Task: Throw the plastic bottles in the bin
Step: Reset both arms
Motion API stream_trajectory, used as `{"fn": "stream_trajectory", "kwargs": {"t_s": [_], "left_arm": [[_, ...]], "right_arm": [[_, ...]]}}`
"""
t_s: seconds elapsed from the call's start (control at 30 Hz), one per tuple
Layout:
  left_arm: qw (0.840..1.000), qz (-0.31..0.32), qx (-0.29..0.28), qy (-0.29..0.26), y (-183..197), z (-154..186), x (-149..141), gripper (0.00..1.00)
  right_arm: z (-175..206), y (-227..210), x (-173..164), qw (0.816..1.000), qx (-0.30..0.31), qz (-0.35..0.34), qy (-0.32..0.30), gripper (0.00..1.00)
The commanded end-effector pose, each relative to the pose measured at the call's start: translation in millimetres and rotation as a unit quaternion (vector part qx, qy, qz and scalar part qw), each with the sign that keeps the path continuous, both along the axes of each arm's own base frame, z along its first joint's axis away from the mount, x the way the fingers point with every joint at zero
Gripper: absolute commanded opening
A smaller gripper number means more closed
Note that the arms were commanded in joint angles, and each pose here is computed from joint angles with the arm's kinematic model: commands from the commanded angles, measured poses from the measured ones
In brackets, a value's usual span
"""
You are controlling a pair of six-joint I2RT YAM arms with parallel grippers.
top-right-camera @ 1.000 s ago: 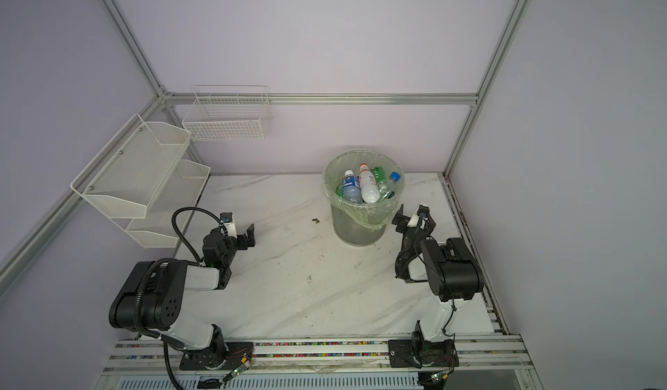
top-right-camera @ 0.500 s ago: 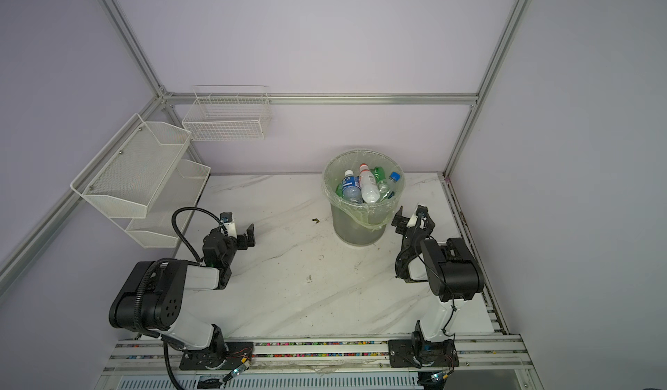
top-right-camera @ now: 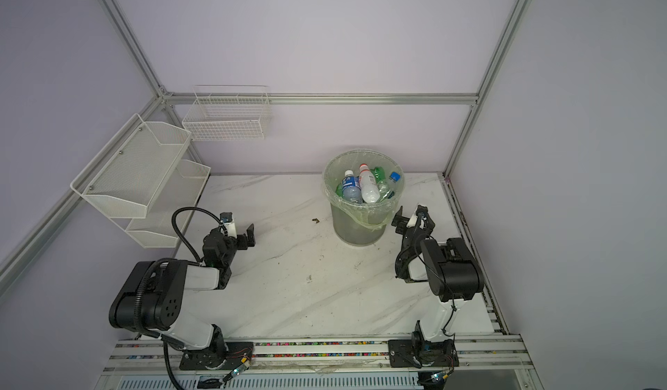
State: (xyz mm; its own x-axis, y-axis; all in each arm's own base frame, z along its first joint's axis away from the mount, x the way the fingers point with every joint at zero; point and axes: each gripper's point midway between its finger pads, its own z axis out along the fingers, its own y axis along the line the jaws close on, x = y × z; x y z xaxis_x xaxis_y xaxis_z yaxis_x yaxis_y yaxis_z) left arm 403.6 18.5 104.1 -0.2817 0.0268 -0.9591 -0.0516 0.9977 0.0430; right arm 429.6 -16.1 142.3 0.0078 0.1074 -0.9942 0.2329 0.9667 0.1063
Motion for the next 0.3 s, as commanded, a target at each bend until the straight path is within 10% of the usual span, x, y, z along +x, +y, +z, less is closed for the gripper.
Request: {"fn": "stream_trajectory", "kwargs": {"t_s": [0.0, 0.27], "left_arm": [[1.0, 0.002, 0.006, -0.018, 2.9, 8.1, -0.5, 1.0], [1.0, 0.004, 0.006, -0.019, 3.5, 8.3, -0.5, 1.0]], "right_arm": [[6.5, 2.4, 0.4, 1.0, -0.009, 0.003, -0.009, 0.97], [6.0, 6.2, 2.3, 1.0, -0.015, 0.001, -0.005, 0.97]]}}
